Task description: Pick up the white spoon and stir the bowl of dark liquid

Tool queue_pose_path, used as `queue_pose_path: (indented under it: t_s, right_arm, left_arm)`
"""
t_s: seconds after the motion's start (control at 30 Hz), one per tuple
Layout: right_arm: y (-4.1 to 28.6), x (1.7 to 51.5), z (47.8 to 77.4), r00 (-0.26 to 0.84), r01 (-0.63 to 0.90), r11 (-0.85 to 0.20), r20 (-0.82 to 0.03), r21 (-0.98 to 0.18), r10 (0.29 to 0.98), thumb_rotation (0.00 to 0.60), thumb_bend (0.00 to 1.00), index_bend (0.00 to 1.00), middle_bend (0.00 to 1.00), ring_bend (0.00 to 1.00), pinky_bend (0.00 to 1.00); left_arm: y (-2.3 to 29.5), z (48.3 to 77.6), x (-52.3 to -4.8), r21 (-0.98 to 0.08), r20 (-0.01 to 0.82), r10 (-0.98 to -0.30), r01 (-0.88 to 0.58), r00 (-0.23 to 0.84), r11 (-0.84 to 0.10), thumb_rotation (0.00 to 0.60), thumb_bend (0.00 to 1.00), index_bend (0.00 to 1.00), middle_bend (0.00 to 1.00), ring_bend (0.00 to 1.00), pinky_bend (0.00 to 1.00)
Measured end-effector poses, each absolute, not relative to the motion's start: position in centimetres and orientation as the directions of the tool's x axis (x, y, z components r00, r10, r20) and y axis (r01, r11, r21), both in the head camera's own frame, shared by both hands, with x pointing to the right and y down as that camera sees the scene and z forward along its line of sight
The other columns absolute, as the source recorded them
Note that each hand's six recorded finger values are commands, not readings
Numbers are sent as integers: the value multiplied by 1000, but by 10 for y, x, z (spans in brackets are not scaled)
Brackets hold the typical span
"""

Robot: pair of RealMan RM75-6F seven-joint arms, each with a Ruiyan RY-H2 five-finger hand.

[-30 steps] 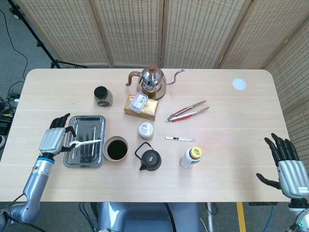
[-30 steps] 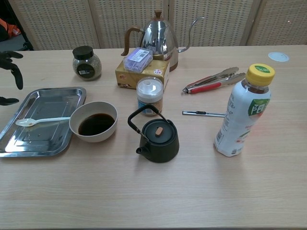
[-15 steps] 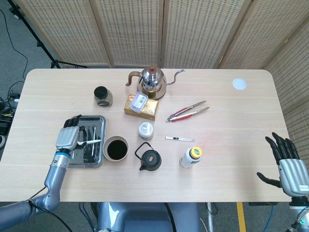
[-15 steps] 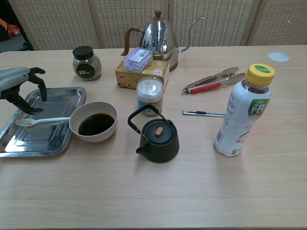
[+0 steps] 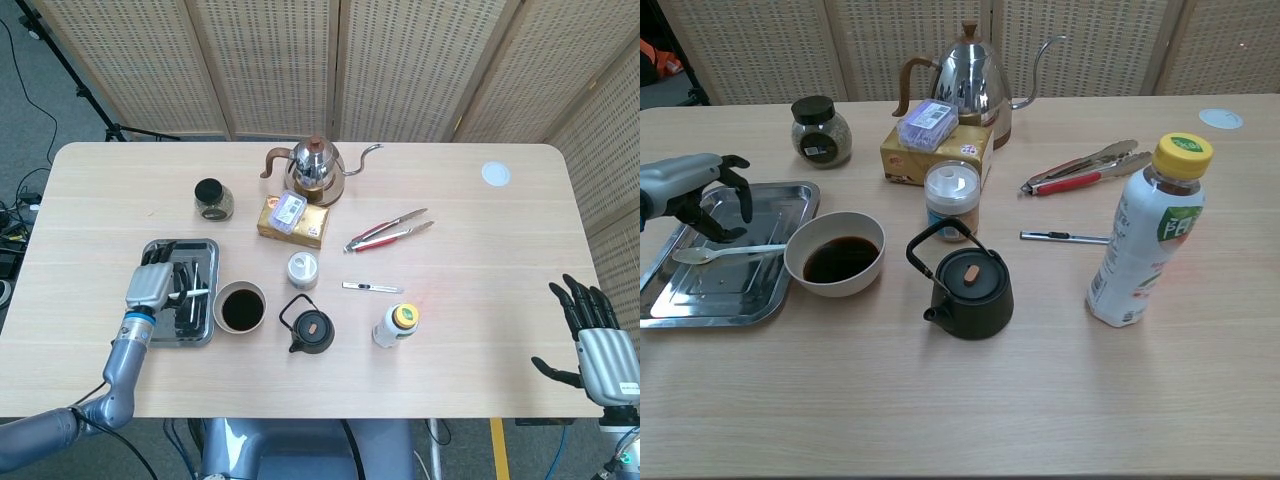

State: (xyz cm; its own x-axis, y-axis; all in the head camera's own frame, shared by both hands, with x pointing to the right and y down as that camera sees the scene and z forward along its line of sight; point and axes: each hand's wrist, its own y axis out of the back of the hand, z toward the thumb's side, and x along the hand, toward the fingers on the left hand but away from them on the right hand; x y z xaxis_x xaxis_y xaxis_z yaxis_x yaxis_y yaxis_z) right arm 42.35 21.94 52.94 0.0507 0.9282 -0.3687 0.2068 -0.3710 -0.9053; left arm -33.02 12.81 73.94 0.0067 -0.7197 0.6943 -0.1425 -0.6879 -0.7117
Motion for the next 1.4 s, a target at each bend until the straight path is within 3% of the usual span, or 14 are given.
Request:
queue_pose_path:
  t_s: [1.4]
  right_arm:
    - [217, 426, 532, 42, 217, -383, -384, -898, 923, 600, 0, 0, 0, 0, 0]
  left_arm:
    - [131, 777, -300, -690, 722, -691, -84, -19, -719, 600, 367, 546, 0, 0, 0]
